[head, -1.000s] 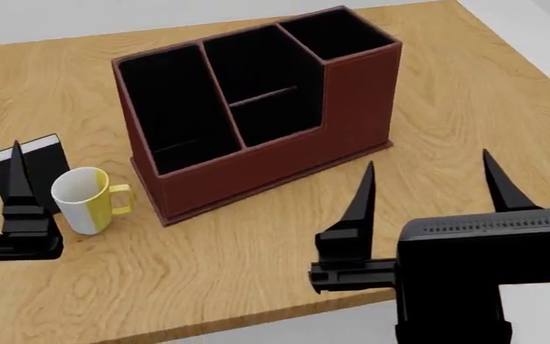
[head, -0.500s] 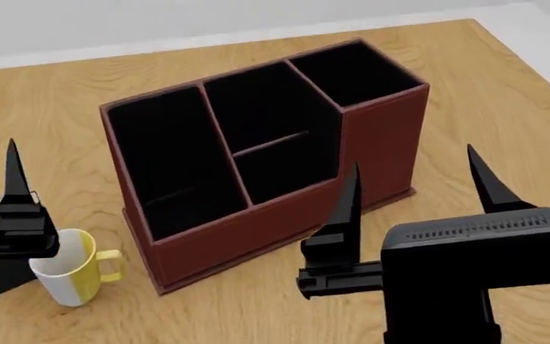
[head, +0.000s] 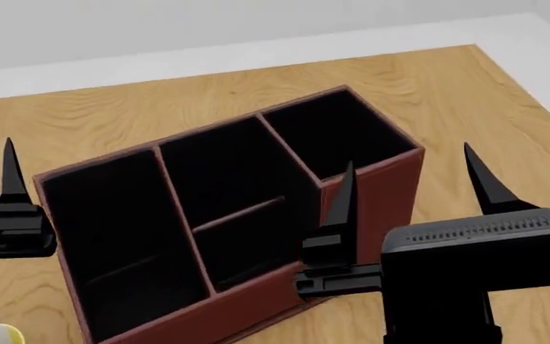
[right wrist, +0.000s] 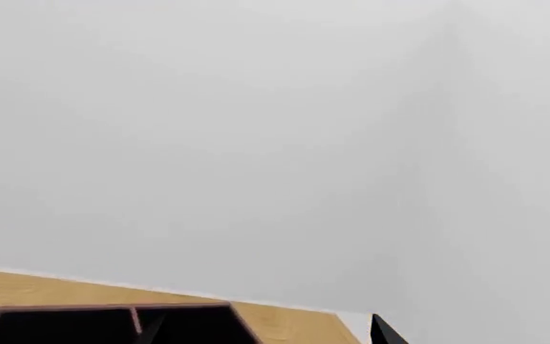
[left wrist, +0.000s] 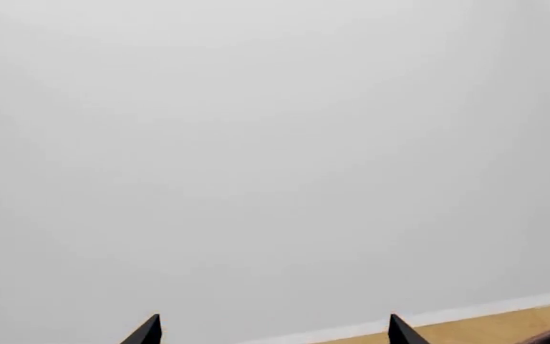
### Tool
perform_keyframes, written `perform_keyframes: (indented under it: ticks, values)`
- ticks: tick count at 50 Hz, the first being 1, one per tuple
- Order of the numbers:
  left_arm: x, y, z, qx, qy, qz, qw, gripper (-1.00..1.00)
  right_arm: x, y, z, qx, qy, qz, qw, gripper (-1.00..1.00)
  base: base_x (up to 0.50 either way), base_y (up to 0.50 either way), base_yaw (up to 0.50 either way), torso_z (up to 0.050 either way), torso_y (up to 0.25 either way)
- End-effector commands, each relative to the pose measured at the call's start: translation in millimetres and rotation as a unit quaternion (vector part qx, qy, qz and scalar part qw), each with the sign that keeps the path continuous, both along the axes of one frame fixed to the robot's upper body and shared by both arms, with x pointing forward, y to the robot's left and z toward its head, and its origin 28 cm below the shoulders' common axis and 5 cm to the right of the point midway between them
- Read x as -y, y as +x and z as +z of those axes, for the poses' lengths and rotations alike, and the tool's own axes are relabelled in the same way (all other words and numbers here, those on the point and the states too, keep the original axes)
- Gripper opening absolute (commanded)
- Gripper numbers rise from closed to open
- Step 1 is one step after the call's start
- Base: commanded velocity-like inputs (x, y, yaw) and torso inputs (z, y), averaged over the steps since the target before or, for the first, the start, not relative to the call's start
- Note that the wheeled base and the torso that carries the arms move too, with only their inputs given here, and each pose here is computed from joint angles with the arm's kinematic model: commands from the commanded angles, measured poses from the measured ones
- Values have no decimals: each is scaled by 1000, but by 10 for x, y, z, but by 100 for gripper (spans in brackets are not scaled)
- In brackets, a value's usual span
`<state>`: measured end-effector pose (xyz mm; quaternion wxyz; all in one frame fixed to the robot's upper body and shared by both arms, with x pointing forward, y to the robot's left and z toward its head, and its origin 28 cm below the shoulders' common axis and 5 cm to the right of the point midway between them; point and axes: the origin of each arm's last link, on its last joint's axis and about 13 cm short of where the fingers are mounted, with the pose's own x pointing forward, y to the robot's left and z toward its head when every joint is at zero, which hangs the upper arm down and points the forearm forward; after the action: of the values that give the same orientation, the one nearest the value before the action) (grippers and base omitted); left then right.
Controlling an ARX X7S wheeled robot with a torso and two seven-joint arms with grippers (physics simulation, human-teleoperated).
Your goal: Pick up the book and place it in the back compartment of the caddy.
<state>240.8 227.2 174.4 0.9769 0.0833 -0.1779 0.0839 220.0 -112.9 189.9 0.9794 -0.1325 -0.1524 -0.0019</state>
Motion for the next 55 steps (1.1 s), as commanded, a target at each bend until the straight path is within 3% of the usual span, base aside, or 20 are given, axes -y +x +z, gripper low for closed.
perform_keyframes:
  ticks: [1,7,18,25,44,55]
  values:
    - [-4,2,0,0,-1,0,1000,100,0,-3,2,1,1,1,1000,100,463,-209,0,0,0]
    - [-13,-14,20,4,-4,1,1000,100,-7,-27,42,1,18,8,1000,100,410,-184,0,0,2]
    - [-40,-89,89,20,-10,2,1000,100,-61,-184,172,37,-23,1,999,100,21,-5,0,0,1]
    - [-39,-84,86,19,-11,1,1000,100,-49,-154,163,25,3,9,1000,100,469,-118,0,0,0]
    - [-32,-82,84,17,-12,-1,1000,100,-46,-178,162,38,-9,2,999,100,-2,1,0,0,1]
    - [-33,-80,82,16,-13,-3,1000,100,-41,-178,161,38,6,6,999,100,205,-51,0,0,1]
